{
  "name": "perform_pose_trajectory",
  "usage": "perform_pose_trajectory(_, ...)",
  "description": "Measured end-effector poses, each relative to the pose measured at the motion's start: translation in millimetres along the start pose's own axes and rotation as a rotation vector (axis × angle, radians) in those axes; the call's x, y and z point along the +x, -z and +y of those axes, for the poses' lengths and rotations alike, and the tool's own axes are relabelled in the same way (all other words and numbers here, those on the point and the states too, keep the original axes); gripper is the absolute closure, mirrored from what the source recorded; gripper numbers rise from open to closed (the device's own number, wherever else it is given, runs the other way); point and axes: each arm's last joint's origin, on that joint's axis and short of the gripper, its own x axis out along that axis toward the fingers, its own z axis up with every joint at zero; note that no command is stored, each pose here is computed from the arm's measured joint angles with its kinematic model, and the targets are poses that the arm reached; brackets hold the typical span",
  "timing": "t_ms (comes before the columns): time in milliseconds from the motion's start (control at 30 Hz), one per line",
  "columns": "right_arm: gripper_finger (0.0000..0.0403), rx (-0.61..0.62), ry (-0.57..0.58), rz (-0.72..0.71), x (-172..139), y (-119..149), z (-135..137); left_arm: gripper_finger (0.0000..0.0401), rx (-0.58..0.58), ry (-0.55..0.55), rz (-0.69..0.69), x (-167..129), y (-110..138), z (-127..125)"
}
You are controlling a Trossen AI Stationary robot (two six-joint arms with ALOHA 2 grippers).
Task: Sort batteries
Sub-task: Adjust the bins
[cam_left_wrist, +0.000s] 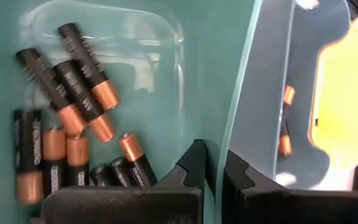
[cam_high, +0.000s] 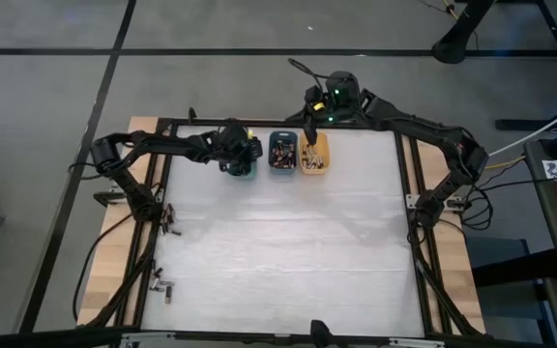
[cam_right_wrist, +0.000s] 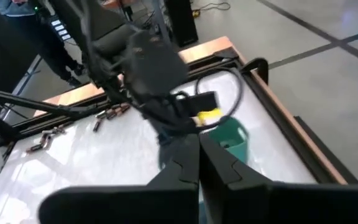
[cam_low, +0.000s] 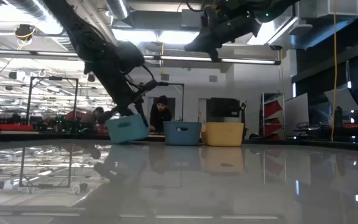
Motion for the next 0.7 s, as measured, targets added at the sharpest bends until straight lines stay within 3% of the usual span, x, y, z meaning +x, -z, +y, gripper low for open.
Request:
perform_pose_trajectory(333,0.0403,-0.007,-0.003,-0.03,-11.9,-6.3,-2.4,0.0401,0.061,-0.048,0.028,19.7,-15.3,-22.2)
perform_pose_trajectory(700,0.0403,-0.106,-0.005,-0.142,-39.4,-16.5,11.0,0.0401,0.051,-0.078,0.005,19.0,-19.3,-24.4)
